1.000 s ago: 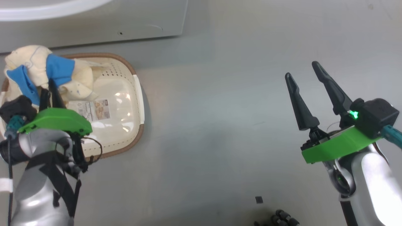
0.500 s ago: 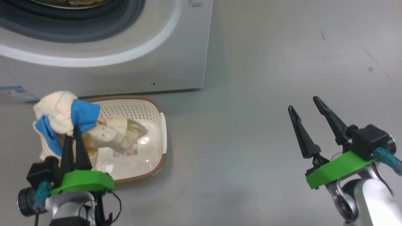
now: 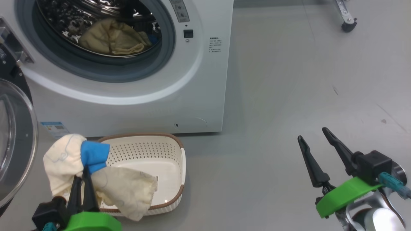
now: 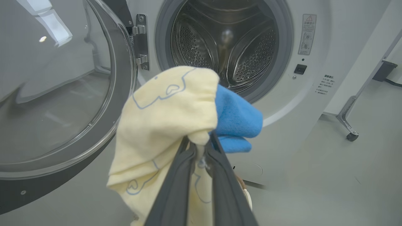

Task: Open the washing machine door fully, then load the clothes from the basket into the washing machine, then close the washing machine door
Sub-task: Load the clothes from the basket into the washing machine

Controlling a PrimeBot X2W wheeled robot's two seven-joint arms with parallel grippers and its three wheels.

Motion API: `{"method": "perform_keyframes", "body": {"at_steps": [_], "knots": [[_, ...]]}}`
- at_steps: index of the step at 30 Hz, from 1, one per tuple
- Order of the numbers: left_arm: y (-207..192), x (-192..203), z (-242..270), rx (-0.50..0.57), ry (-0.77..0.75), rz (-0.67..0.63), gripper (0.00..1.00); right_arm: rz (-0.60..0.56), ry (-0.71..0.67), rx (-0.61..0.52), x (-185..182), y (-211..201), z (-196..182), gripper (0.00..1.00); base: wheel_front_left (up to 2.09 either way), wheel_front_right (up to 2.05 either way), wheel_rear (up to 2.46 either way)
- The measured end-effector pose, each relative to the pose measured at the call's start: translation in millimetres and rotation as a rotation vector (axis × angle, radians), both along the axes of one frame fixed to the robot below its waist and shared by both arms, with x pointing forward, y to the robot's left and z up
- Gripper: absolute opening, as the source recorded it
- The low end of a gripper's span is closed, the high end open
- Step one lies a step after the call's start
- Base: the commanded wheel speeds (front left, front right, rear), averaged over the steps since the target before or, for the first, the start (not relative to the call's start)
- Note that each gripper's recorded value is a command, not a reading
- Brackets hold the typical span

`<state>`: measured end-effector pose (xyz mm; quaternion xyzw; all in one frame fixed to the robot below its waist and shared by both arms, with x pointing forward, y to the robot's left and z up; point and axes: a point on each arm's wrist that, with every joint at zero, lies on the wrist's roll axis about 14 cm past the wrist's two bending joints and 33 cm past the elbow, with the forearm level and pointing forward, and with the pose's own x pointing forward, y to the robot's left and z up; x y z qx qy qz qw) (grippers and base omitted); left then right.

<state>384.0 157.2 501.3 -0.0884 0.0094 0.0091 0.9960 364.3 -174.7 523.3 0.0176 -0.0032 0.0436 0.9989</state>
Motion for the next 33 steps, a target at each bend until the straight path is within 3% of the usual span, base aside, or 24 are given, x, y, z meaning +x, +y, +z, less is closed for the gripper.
{"method": "perform_keyframes", "body": {"at_steps": [8, 33], "knots": [[9, -25, 8, 0.011, -0.002, 0.013, 0.00, 0.017, -0.021, 0.000, -13, 7, 10, 1.00, 0.00, 0.00, 0.00], [-1, -15, 3, 0.012, 0.018, -0.019, 0.00, 0.017, 0.020, 0.008, -15, 9, 0, 1.00, 0.00, 0.00, 0.00]]}}
